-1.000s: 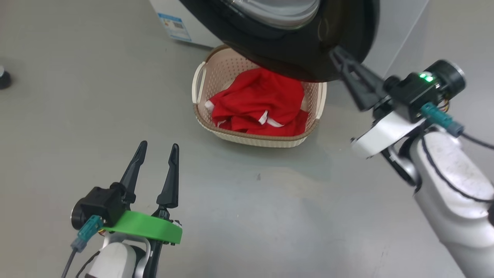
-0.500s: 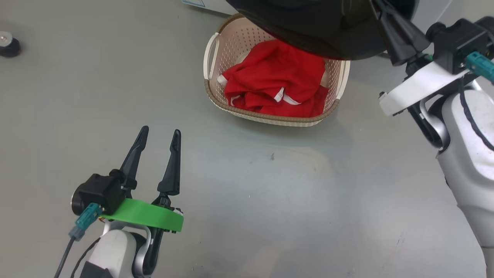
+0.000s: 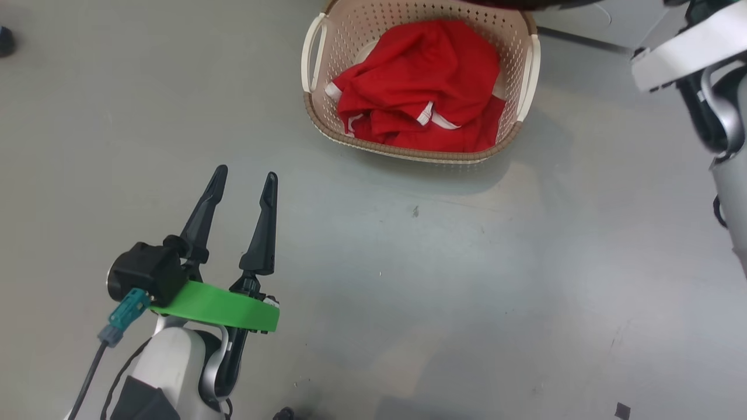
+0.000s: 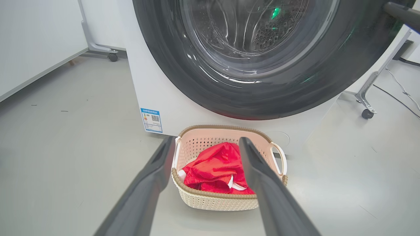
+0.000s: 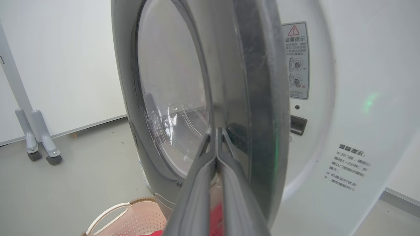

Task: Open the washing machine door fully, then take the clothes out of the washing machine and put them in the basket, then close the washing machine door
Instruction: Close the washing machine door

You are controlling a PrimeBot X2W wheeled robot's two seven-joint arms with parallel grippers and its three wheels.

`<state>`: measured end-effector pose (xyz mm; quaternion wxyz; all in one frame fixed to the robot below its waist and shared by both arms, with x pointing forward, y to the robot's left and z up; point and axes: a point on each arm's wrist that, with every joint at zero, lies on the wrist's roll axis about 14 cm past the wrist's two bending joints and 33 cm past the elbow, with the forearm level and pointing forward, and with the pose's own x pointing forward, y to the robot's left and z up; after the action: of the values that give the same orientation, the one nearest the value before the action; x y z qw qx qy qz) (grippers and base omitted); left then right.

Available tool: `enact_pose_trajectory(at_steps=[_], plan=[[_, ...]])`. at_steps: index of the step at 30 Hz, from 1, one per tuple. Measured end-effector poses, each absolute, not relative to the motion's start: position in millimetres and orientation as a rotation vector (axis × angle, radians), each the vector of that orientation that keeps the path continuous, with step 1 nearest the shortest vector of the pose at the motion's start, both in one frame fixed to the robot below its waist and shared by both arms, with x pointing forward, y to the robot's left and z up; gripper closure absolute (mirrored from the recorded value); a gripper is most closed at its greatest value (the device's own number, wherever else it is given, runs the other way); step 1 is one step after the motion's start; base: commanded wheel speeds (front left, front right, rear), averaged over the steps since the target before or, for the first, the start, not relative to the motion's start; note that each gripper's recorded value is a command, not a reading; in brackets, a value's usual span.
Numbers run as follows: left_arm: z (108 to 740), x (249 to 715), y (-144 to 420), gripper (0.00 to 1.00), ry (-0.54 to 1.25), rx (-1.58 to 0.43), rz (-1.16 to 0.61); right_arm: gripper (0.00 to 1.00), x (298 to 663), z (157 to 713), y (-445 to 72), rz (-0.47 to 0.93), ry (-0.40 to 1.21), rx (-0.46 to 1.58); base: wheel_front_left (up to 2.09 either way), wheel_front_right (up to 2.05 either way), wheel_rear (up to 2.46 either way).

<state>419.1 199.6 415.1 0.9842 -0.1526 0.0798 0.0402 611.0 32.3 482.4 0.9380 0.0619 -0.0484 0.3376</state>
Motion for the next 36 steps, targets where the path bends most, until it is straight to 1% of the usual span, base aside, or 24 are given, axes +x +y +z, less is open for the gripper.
enact_pose_trajectory(at_steps=[8,18,27,36], plan=[[406,433,197,0.00,0.168,-0.321,0.072,1.00,647,489,14,0.632,-0.143,0.114,0.00,0.00,0.00],[389,443,191,0.00,0.203,-0.326,0.055,1.00,688,486,-5,0.566,-0.154,0.080,0.00,0.00,0.00],[387,445,193,0.00,0.205,-0.332,0.063,1.00,693,477,-3,0.557,-0.156,0.100,0.00,0.00,0.00],[399,446,195,0.00,0.180,-0.334,0.064,1.00,685,468,1,0.560,-0.118,0.087,0.00,0.00,0.00]])
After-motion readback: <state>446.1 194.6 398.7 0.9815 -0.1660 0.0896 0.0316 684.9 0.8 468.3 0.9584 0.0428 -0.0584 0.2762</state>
